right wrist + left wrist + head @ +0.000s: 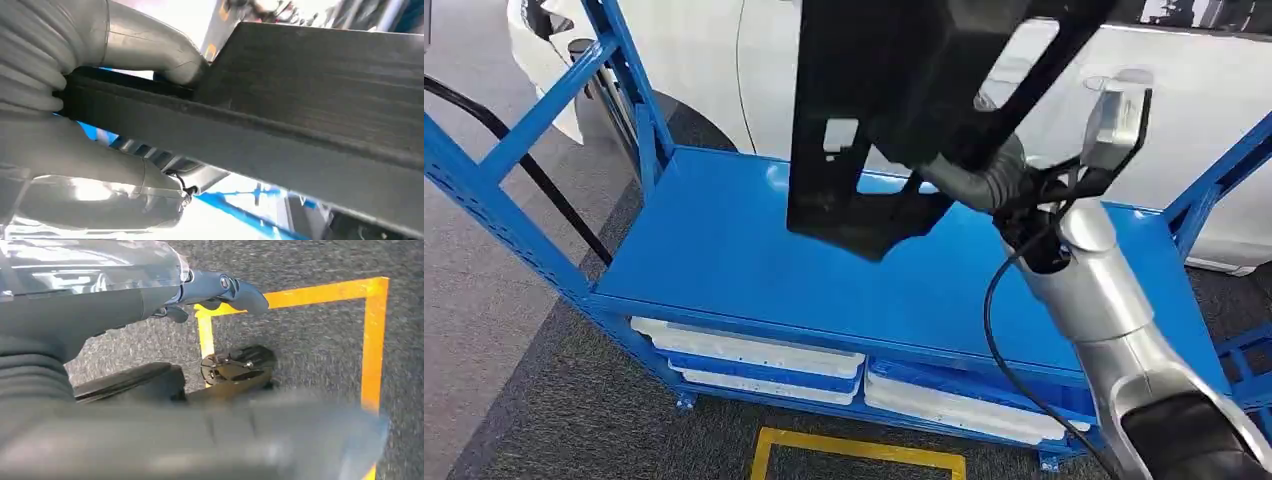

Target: Take the parts from the cabinet and place them on the table.

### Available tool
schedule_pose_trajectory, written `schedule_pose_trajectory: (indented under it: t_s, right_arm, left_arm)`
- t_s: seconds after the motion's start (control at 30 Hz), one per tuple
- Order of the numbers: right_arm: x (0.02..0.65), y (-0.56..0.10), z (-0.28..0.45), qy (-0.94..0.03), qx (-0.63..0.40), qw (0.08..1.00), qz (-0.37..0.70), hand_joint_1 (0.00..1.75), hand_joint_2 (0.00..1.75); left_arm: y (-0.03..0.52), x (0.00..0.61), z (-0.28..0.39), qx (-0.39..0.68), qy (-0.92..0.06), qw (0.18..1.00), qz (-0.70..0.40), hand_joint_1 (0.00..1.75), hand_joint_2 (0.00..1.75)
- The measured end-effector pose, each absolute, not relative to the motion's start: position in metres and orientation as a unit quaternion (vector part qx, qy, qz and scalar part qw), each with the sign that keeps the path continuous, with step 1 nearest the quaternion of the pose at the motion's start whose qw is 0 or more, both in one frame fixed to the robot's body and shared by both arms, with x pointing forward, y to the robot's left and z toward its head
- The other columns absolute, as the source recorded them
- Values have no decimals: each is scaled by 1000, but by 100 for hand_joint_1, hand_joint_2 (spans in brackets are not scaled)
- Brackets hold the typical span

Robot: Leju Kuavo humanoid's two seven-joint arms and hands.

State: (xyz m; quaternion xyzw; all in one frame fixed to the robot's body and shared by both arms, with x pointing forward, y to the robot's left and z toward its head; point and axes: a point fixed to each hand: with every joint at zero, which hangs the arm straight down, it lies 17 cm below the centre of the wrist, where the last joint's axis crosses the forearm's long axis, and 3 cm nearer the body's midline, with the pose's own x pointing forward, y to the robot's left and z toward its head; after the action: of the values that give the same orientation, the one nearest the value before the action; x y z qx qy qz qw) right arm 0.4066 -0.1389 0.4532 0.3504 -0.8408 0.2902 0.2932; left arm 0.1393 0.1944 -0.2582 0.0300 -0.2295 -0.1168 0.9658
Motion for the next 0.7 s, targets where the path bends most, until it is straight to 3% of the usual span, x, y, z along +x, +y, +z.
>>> schedule_pose_trajectory:
  t_s: [0.3, 0.7]
  right_arm:
    - [353, -137, 406, -824, 390, 311, 269, 175, 175]
    - [340, -136, 405, -822, 395, 307, 272, 175, 175]
  left_arm:
    - [213, 128, -263, 87, -215, 961, -153, 0, 175]
    - [215, 127, -263, 90, -213, 961, -153, 0, 175]
